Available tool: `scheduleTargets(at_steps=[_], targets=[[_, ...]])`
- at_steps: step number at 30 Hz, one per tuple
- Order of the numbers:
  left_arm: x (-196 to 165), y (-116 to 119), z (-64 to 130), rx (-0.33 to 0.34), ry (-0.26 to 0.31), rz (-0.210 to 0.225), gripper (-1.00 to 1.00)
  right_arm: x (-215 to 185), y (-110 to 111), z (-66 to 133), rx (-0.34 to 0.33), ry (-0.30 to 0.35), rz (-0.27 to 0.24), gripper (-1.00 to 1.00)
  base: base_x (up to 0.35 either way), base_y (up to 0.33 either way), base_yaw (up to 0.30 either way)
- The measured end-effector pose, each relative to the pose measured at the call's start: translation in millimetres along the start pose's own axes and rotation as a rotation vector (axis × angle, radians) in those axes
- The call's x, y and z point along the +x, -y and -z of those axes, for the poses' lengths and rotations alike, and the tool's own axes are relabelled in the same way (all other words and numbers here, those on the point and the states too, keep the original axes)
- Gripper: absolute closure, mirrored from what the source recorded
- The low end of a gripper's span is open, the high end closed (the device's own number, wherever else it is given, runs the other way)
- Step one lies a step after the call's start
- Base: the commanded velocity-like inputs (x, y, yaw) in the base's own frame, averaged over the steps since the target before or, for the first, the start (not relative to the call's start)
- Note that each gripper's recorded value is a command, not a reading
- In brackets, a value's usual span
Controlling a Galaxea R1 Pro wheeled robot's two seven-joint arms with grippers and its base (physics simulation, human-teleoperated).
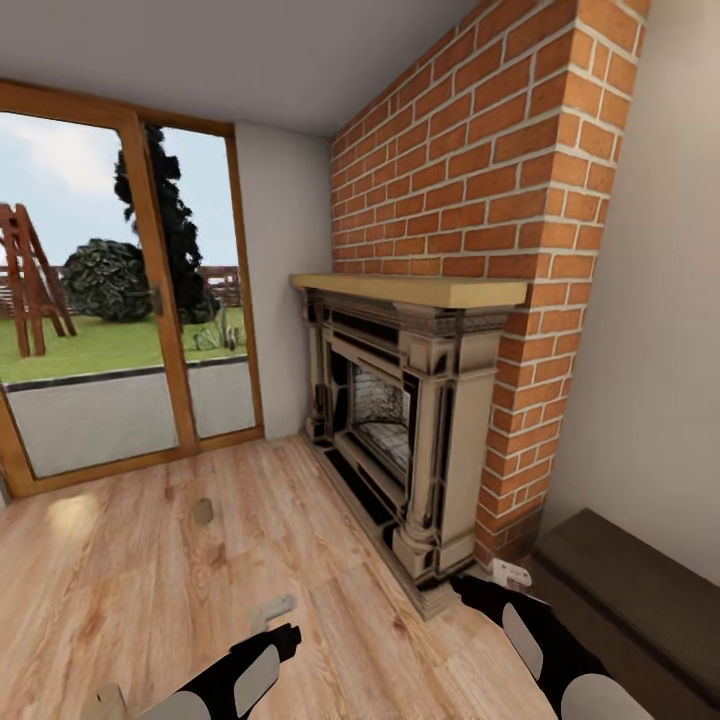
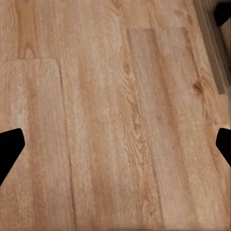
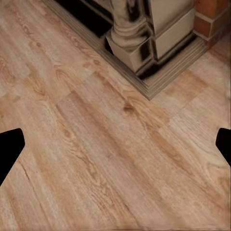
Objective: Place each of the two pumpkins and all three candles from the living room inside a cabinet in the living room (use any cabinet), then make sure every cabinet is closed, and position the cauldron so it is next to a table in the living room.
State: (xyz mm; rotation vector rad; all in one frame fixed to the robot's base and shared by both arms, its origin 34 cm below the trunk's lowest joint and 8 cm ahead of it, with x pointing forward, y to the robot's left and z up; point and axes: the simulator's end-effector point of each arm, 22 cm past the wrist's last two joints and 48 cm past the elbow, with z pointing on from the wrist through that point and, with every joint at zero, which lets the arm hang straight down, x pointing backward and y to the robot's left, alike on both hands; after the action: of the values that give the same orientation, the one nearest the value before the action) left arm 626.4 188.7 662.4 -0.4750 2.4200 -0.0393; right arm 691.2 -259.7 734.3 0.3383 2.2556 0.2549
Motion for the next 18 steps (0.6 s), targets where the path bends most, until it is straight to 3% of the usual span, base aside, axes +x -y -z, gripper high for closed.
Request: scheduleTargets(at_steps=[18], targets=[[-0.1,-0.6,0.0,0.0,0.0,0.001,-1.0,0.1,-0.8,0.1,-0.001,0.0,0.0,-1.0,-0.041,0.056,-0.289]])
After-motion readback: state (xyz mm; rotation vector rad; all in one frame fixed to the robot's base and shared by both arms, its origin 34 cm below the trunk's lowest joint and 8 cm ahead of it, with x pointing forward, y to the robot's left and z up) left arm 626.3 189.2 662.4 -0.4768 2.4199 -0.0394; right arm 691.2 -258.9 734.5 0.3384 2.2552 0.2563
